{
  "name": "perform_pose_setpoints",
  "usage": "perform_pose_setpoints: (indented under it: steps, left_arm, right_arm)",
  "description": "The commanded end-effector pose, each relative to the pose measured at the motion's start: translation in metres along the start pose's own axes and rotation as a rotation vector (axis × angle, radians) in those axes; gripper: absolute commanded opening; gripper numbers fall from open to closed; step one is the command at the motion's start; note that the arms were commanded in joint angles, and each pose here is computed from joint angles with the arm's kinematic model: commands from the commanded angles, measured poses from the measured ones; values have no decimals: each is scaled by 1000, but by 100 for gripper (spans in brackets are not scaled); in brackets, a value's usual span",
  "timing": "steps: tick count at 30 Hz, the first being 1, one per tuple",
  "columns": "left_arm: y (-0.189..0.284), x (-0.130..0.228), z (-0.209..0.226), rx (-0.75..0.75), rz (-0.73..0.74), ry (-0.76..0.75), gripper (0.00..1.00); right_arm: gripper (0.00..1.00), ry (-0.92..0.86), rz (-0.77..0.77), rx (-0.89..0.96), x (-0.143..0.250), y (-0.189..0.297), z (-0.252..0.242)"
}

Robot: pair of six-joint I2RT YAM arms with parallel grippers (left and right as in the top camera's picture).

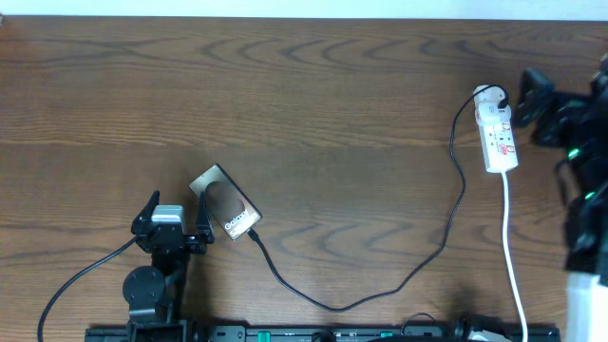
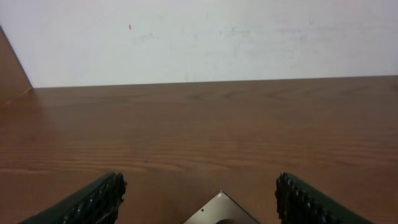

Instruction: Plug charger to phone and switch on socket

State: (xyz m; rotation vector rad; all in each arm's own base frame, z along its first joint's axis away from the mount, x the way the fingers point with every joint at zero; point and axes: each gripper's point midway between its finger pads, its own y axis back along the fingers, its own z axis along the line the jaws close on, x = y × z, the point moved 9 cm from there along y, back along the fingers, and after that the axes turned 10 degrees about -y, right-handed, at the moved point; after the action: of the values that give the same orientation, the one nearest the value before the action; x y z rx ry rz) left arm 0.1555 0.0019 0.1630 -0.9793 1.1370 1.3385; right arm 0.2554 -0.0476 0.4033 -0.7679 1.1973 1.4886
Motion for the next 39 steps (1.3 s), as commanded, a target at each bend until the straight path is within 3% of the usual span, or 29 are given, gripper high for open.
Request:
perform_pose_setpoints:
  steps: [1, 9, 19, 25, 32, 39]
  left_arm:
    - [-1, 11, -2, 8, 47, -5, 80]
    - [-1, 11, -2, 8, 47, -5, 80]
    - [-1, 11, -2, 8, 47, -5, 80]
    - [-1, 11, -2, 8, 47, -5, 80]
    - [-1, 11, -2, 8, 47, -5, 80]
    - [-1, 11, -2, 8, 47, -5, 80]
  right_arm:
    - [99, 46, -116, -80, 45, 2, 5]
    - [99, -184, -326, 39, 132, 12, -26]
    - [99, -180, -293, 39, 244, 16, -53]
    - [99, -140, -191, 78, 262, 20, -57]
    - [99, 90, -235, 10, 256, 27, -47]
    - [99, 93, -231, 6, 256, 27, -46]
